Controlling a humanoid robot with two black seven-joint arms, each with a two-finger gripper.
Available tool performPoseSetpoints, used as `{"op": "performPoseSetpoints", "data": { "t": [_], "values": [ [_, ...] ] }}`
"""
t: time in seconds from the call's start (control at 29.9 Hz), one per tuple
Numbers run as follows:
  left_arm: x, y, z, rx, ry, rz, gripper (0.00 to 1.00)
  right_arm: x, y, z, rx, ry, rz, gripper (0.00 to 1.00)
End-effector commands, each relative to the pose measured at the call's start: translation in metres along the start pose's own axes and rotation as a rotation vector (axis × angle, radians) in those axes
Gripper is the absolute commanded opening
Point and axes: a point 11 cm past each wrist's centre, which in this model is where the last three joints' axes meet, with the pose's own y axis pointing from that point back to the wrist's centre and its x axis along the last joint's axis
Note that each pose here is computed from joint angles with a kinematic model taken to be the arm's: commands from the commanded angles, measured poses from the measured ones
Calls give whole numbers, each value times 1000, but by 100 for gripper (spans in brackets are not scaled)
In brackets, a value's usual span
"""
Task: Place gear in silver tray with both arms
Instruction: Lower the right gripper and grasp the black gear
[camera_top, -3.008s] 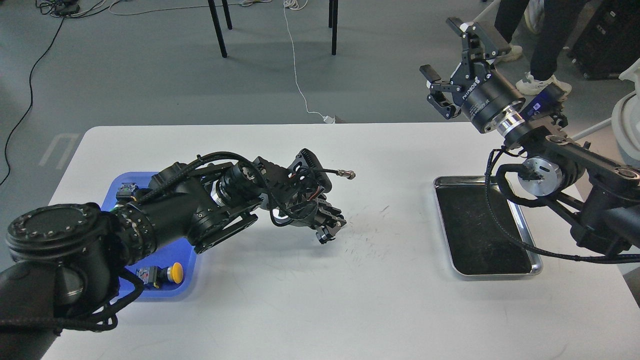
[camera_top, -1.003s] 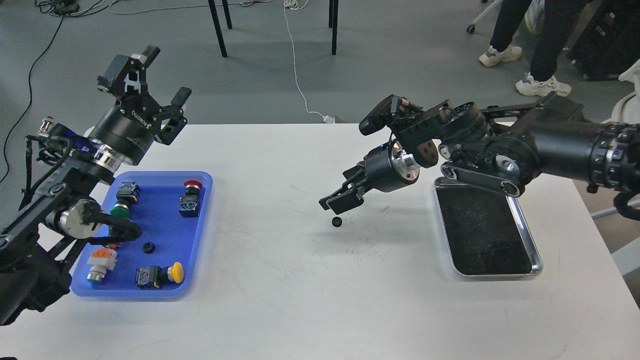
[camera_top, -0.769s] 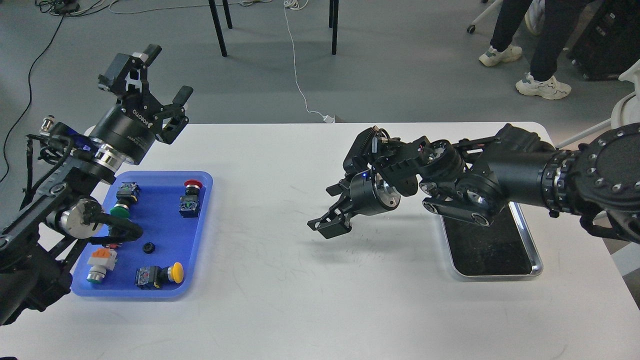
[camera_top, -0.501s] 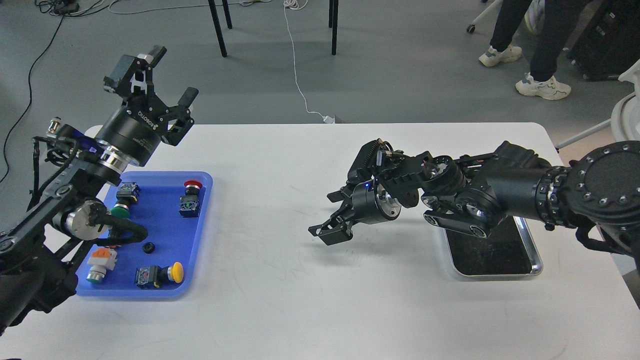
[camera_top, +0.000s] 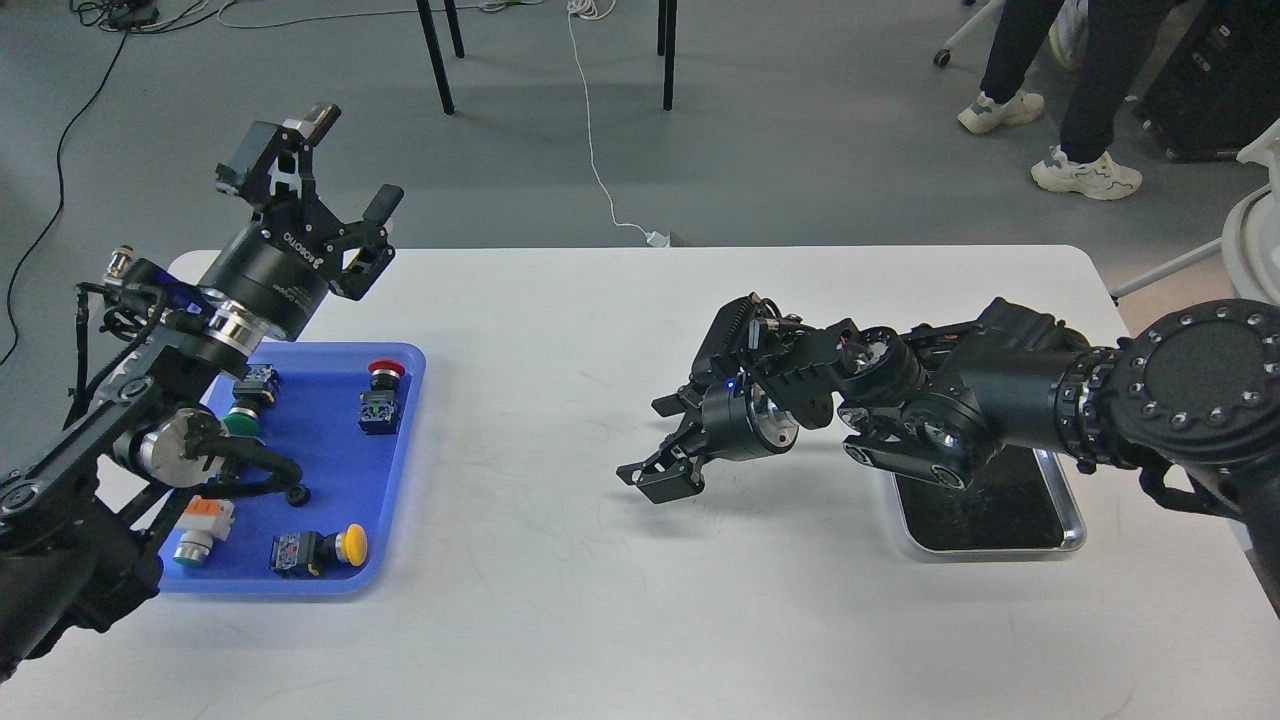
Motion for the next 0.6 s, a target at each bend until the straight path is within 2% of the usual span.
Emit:
{"op": "performPoseSetpoints", "data": {
  "t": [0.0,0.4,0.5,0.57],
  "values": [
    [-1,0,-1,0,2,-3,98,-1,2,8,-23,7,-5,95],
    [-4,-1,0,-4,5,-8,98,-18,3,18,-59,-9,-24,92],
    [-6,-2,0,-4,6,-13,98,-22,2,18,-61,-15,-26,75],
    [-6,-2,0,-4,6,-13,98,-22,3,20,-68,-15,-26,74]
  ]
}}
